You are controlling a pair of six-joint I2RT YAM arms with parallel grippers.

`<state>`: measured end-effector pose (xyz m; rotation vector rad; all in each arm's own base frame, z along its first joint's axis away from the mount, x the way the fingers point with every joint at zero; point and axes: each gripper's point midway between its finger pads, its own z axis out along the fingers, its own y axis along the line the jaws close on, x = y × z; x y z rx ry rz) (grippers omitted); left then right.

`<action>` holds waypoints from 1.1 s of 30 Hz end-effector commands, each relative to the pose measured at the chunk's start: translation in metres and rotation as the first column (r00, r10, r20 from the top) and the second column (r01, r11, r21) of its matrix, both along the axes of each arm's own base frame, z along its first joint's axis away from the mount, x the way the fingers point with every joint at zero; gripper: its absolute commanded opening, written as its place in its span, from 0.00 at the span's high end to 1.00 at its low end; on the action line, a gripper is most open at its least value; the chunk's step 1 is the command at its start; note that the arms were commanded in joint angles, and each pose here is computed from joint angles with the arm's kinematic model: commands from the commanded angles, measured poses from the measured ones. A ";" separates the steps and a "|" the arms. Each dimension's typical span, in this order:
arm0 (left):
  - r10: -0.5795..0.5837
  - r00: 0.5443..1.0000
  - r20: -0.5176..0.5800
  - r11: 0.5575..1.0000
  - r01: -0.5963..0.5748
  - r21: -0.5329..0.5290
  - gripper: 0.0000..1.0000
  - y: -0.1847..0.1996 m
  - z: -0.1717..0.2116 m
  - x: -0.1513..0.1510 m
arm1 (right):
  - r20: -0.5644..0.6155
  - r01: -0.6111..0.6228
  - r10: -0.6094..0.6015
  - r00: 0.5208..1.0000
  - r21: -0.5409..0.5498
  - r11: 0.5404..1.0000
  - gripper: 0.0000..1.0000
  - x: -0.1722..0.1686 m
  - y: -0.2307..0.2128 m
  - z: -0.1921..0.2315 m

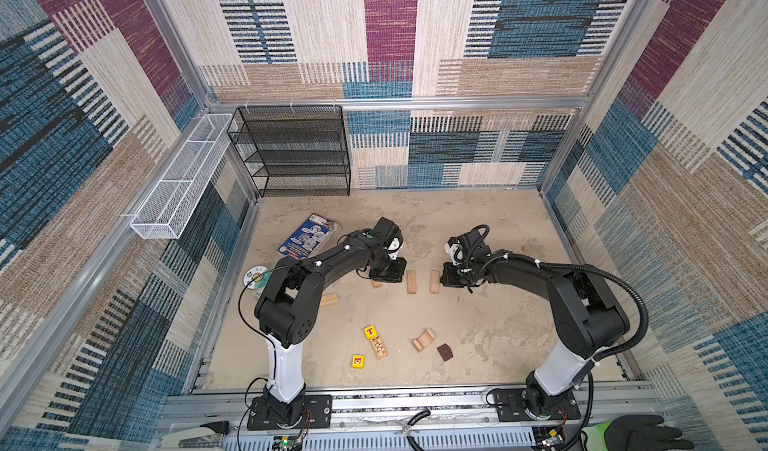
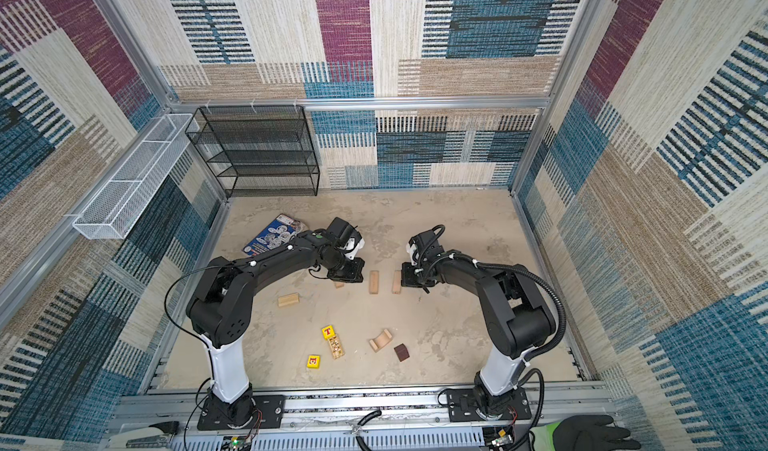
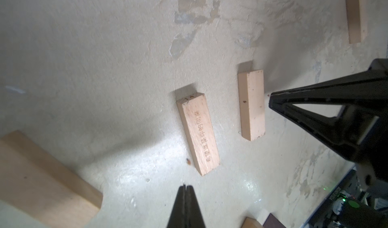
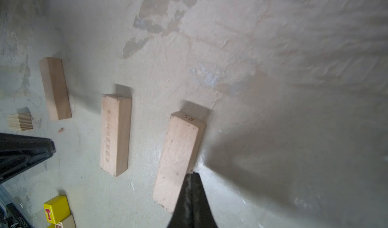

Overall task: Build the wood block tower
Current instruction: 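Lower the bar upright beside the standing bar while the left gripper hovers near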

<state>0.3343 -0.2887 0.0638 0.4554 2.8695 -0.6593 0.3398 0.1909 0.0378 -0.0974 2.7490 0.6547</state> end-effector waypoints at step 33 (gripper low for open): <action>-0.100 0.989 -0.111 0.994 0.105 0.037 0.89 -0.007 -0.028 -0.003 | -0.037 -0.104 0.110 0.993 0.140 0.985 0.86 0.003 0.030 -0.009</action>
